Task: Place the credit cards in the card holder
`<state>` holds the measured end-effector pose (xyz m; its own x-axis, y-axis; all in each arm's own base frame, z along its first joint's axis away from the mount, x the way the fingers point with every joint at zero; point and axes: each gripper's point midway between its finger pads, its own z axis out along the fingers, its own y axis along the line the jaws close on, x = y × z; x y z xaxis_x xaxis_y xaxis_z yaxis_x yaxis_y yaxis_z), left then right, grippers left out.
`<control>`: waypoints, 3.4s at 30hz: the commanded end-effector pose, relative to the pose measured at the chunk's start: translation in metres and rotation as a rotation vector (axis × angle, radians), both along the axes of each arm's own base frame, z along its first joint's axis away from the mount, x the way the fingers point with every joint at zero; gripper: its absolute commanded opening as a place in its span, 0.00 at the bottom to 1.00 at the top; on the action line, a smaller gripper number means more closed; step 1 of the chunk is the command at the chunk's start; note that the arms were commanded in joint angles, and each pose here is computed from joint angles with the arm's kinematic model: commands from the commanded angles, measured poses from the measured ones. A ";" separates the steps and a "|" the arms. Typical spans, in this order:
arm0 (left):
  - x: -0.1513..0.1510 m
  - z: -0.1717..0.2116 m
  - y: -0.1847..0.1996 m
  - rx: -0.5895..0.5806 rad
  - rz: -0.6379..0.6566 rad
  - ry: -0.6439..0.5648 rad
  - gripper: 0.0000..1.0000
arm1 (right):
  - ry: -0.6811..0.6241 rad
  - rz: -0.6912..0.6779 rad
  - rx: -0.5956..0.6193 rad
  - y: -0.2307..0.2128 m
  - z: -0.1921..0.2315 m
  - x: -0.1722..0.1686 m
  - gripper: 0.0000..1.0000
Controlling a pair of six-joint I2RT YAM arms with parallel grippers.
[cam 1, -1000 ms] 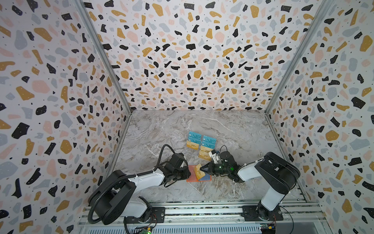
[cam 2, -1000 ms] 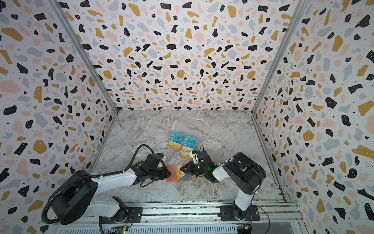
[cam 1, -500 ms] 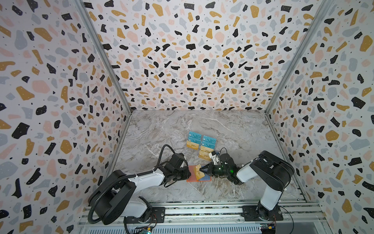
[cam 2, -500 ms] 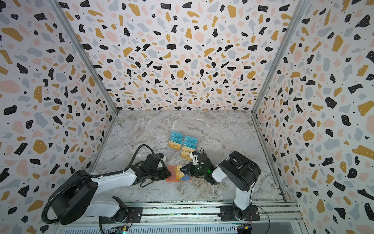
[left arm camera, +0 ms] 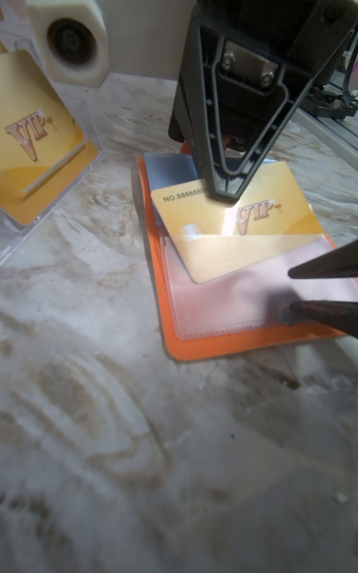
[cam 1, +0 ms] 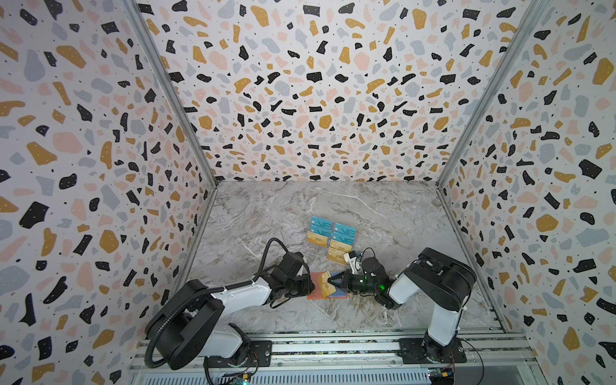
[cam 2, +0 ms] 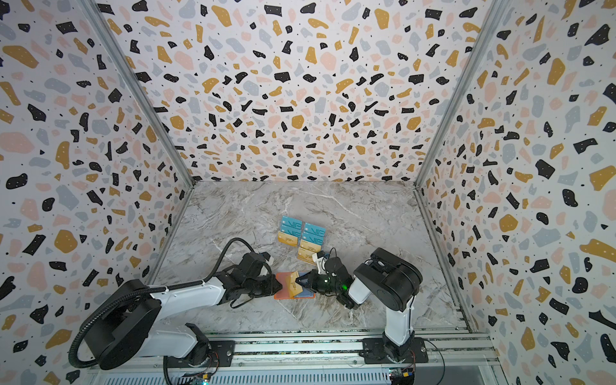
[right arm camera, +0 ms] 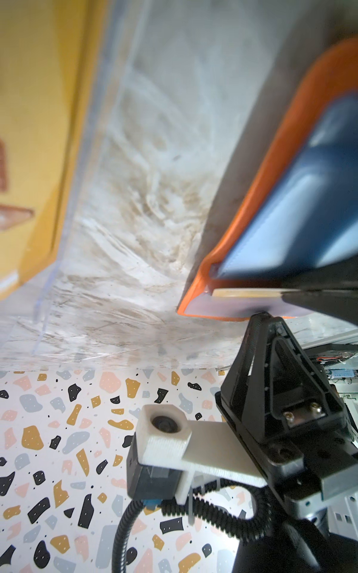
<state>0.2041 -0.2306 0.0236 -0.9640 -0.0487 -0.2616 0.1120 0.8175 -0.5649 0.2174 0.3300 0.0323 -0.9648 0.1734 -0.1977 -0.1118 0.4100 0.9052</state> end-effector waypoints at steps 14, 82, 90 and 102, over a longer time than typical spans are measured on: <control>-0.007 -0.003 0.004 0.011 -0.001 0.023 0.17 | -0.009 -0.074 -0.001 0.001 -0.004 0.002 0.00; 0.016 0.013 0.008 0.051 0.048 -0.067 0.21 | -0.229 0.064 -0.450 0.007 0.014 0.002 0.49; 0.007 0.003 0.016 0.067 0.053 -0.050 0.21 | -0.213 0.137 -0.470 0.009 0.015 -0.006 0.56; -0.003 -0.003 0.019 0.048 0.042 -0.043 0.21 | -0.143 0.244 -0.459 0.017 0.015 -0.024 0.50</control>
